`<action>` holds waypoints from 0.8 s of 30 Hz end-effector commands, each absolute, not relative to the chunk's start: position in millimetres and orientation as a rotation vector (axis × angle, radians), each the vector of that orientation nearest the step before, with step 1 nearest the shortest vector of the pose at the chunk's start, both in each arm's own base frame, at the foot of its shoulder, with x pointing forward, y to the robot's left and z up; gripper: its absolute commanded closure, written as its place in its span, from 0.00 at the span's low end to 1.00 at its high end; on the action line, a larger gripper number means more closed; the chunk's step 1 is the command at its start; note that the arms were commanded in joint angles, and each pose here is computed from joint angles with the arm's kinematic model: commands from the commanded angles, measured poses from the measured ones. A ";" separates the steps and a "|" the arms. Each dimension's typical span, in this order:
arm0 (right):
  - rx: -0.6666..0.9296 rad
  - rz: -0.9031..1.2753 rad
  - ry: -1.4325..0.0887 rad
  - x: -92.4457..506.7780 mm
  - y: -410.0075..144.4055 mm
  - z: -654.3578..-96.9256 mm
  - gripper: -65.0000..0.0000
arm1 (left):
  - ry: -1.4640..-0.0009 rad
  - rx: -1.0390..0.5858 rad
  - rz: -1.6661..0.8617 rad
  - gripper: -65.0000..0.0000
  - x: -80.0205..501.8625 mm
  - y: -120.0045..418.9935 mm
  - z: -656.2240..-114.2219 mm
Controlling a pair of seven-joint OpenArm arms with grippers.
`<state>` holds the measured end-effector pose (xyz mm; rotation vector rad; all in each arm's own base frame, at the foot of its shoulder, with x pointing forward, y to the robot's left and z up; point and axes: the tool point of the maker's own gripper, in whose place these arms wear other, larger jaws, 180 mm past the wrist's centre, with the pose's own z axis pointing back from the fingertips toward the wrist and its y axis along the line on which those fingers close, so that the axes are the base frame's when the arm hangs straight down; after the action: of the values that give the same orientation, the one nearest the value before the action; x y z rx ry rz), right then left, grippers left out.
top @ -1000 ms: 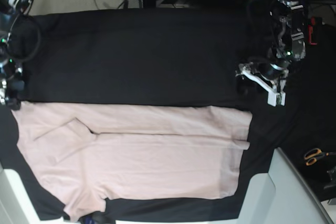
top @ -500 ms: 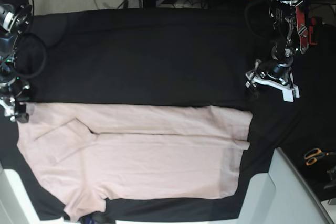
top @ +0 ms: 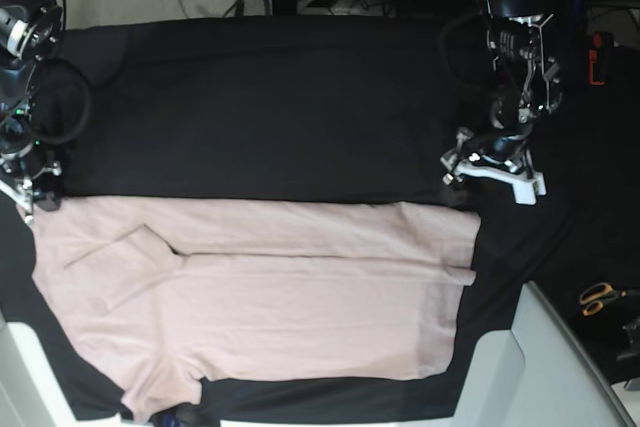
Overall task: Fold the T-shirt properly
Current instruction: 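Lower the folded edge onto the shirt and open both grippers, then grasp the folded edge with both grippers and drag it away from the hem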
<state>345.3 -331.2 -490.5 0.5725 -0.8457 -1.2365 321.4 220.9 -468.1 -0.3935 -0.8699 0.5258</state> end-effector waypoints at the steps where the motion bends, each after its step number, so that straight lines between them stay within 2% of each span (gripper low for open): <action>1: 0.576 -1.227 -0.896 353.4 -344.2 -476.7 1.00 | -0.908 -0.396 0.531 0.38 332.7 227.8 -459.8; 6: 0.575 -1.226 -0.894 352.8 -343.9 -477.3 1.00 | -0.874 -0.424 0.577 0.38 347.6 221.0 -471.2; 12: 0.575 -1.226 -0.894 352.8 -343.9 -477.3 1.00 | -0.909 -0.424 0.779 0.38 353.0 253.9 -472.4; 24: 0.573 -1.226 -0.896 352.5 -345.6 -476.7 1.00 | -0.928 -0.458 0.790 0.38 378.9 250.3 -461.3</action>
<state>344.0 -331.8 -490.7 0.5727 -0.8450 -1.2326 372.2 247.4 -469.1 -0.4559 -0.9082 0.8006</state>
